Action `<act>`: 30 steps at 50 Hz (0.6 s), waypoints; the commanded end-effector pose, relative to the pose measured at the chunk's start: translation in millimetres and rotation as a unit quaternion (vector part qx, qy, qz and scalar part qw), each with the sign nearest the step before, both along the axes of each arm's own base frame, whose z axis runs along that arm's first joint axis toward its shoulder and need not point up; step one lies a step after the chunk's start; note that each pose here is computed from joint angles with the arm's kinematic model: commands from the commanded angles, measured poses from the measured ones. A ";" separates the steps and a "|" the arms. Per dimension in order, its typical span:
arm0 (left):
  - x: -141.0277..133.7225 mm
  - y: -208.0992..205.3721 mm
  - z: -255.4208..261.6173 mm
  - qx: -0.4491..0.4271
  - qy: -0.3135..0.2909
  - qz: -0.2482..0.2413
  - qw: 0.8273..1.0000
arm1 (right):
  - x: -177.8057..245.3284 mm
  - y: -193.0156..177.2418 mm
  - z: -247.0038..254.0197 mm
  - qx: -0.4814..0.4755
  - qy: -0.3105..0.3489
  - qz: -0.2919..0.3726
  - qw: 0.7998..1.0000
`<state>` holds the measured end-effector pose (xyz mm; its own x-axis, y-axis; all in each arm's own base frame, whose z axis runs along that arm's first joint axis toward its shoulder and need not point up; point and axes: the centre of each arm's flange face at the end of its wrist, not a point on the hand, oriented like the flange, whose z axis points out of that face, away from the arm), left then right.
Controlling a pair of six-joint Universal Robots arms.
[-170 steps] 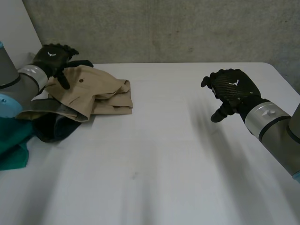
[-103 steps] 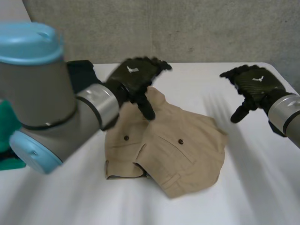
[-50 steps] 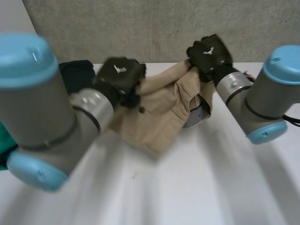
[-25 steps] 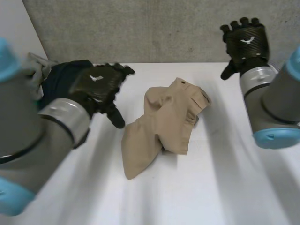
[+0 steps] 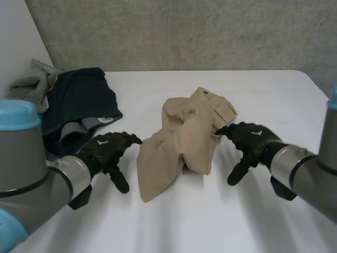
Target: Fold the laundry.
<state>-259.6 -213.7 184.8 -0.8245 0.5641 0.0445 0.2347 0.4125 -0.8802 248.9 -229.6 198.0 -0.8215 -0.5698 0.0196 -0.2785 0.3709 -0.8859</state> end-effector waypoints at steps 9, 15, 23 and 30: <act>-43.8 -1.4 -36.8 -0.017 -0.028 -0.029 0.999 | 42.0 -0.6 -54.5 -0.020 0.022 0.017 0.999; -56.7 -6.6 -46.7 -0.026 -0.043 -0.024 0.998 | 57.2 -5.2 -65.9 -0.032 0.030 0.015 0.999; -63.4 -18.9 -51.9 -0.047 -0.063 -0.004 0.997 | 70.3 -10.4 -73.3 -0.051 0.041 0.015 0.998; -70.7 -22.2 -52.5 -0.069 -0.069 -0.012 0.995 | 77.2 -17.6 -84.1 -0.069 0.057 0.021 0.996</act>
